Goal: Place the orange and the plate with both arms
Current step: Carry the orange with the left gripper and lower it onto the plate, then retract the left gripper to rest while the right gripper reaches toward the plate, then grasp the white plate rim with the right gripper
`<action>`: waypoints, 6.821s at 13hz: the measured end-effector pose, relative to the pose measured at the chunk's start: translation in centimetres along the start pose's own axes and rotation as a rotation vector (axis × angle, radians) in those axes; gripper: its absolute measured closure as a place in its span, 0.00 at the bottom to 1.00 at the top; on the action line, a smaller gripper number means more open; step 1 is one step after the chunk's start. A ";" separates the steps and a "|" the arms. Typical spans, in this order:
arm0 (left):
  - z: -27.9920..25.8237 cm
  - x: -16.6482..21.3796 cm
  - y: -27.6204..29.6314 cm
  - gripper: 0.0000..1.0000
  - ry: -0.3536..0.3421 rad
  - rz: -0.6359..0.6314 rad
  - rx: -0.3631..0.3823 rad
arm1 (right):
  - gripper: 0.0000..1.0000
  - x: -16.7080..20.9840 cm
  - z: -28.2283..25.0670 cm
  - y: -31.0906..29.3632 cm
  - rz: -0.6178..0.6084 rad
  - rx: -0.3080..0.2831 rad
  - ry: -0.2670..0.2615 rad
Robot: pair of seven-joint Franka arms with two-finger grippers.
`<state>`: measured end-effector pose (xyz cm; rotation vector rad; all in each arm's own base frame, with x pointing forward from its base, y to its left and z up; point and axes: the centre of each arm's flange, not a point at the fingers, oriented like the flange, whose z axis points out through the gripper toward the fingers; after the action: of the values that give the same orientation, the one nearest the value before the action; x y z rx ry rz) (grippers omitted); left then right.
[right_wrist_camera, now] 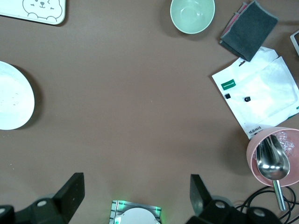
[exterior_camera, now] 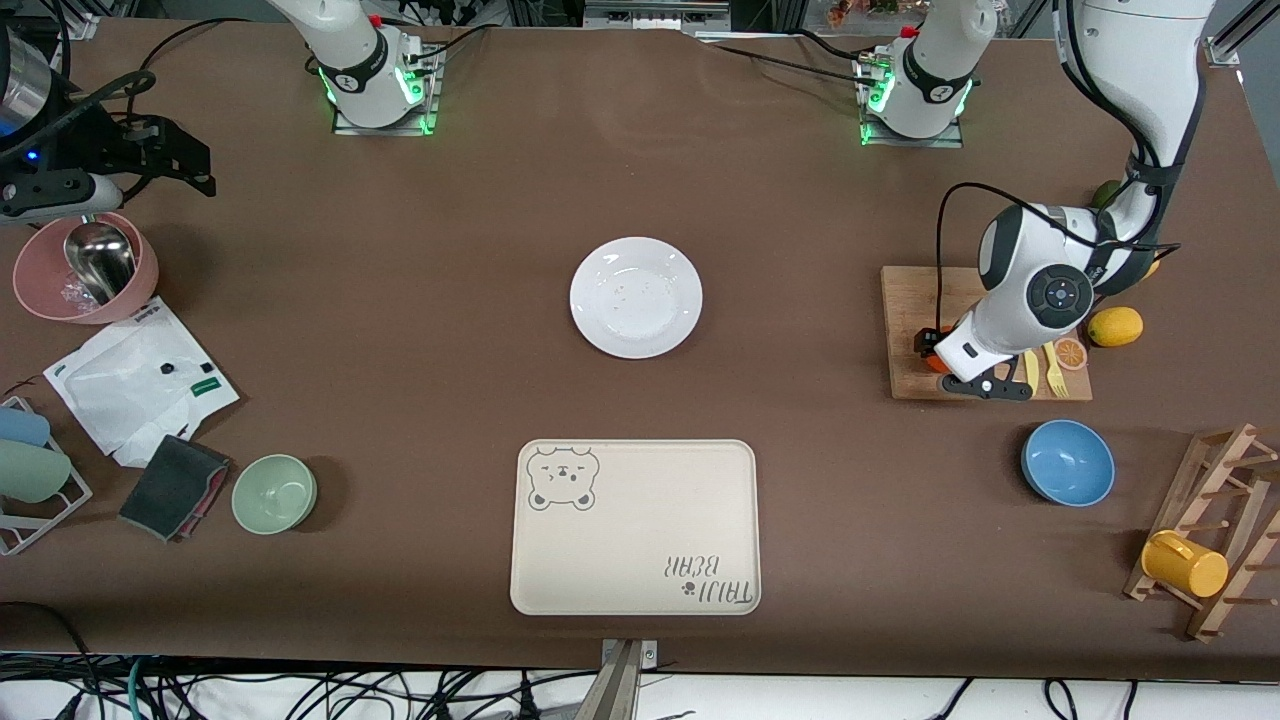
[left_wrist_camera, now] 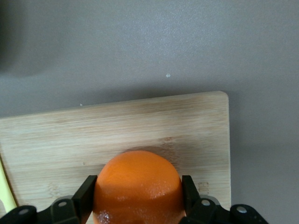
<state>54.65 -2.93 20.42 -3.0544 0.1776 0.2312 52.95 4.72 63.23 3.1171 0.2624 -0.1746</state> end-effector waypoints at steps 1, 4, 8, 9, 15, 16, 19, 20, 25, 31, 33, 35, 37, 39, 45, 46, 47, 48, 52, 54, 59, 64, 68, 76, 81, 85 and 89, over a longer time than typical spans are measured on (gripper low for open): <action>-0.2 0.1 0.1 0.22 0.002 0.000 0.000 | 0.00 0.0 0.0 0.0 0.000 0.000 0.000; -3.6 0.9 3.5 0.22 -0.002 -0.027 -0.005 | 0.00 0.0 0.1 0.0 0.000 0.000 0.000; -9.5 0.7 16.5 0.22 0.001 -0.117 -0.055 | 0.00 0.1 0.3 0.1 0.001 0.001 -0.004; -10.3 0.1 19.5 0.22 0.000 -0.153 -0.088 | 0.00 0.1 0.3 0.1 0.001 0.001 -0.005; -11.1 -2.9 38.8 0.22 -0.049 -0.404 -0.180 | 0.00 0.1 0.7 0.4 0.007 0.002 -0.012; -10.7 -3.5 42.2 0.22 -0.061 -0.437 -0.190 | 0.00 0.1 0.7 0.4 0.007 0.002 -0.013; -7.9 -4.7 47.6 0.22 -0.105 -0.472 -0.186 | 0.00 0.2 1.0 0.4 0.006 0.003 -0.019; -6.6 -4.4 47.8 0.22 -0.114 -0.480 -0.187 | 0.00 0.3 1.1 0.4 0.006 0.003 -0.020; -3.1 -2.6 47.8 0.22 -0.104 -0.512 -0.233 | 0.00 0.9 1.4 0.1 -0.002 0.001 -0.006; -4.9 -1.8 48.1 0.00 -0.044 -0.484 -0.243 | 0.00 1.1 1.4 -0.8 -0.018 -0.001 0.000; -7.5 -0.5 46.8 0.00 0.002 -0.498 -0.256 | 0.00 1.1 1.5 -0.7 -0.016 -0.001 -0.002; -11.1 0.8 44.2 0.00 0.067 -0.489 -0.237 | 0.00 1.1 1.8 -0.6 -0.015 0.000 -0.008; -14.8 2.0 41.0 0.00 0.100 -0.489 -0.230 | 0.00 1.2 2.2 -0.6 -0.015 0.001 -0.017; -18.3 3.4 36.8 0.00 0.112 -0.457 -0.204 | 0.00 1.6 3.1 -0.6 -0.016 0.002 -0.027; -29.2 6.2 21.0 0.00 0.075 -0.229 -0.107 | 0.00 3.8 9.3 -4.5 -0.078 0.050 -0.071; -31.0 6.0 18.0 0.00 0.078 -0.196 -0.100 | 0.00 4.2 9.9 -5.4 -0.086 0.081 -0.080; -32.5 5.5 15.1 0.00 0.074 -0.160 -0.090 | 0.00 4.5 10.4 -6.2 -0.093 0.113 -0.084; -33.9 4.7 12.4 0.00 0.065 -0.130 -0.086 | 0.00 4.9 10.9 -7.0 -0.094 0.156 -0.084; -38.0 2.4 3.6 0.00 0.090 -0.091 -0.116 | 0.00 7.0 14.0 -8.2 -0.066 0.299 -0.080; -39.4 1.3 1.9 0.00 0.105 -0.091 -0.107 | 0.00 7.7 17.9 -8.8 -0.030 0.358 -0.077; -40.0 -1.8 -3.0 0.00 0.107 -0.001 -0.091 | 0.00 7.4 26.2 -14.9 0.024 0.492 -0.043; -39.4 -4.7 -2.5 0.00 0.144 0.014 -0.068 | 0.00 8.0 31.9 -16.3 0.042 0.689 -0.032; -39.1 -4.8 -3.1 0.00 0.145 0.018 -0.067 | 0.00 6.7 37.0 -17.4 0.008 0.754 -0.027; -39.1 -4.8 -3.1 0.00 0.147 0.019 -0.067 | 0.00 3.1 43.8 -22.6 0.019 0.827 0.046; -39.1 -4.8 -3.0 0.00 0.146 0.021 -0.067 | 0.00 2.5 45.6 -23.8 0.054 0.842 0.055; -39.1 -4.8 -2.8 0.00 0.146 0.024 -0.067 | 0.00 1.7 47.4 -25.2 0.058 0.835 0.058; -39.1 -4.8 -2.6 0.00 0.145 0.029 -0.066 | 0.04 1.6 48.1 -25.3 0.075 0.842 0.054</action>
<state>55.99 -3.06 59.89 -3.1369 0.2264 0.0166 45.03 29.09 15.25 3.9621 0.0753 -0.2544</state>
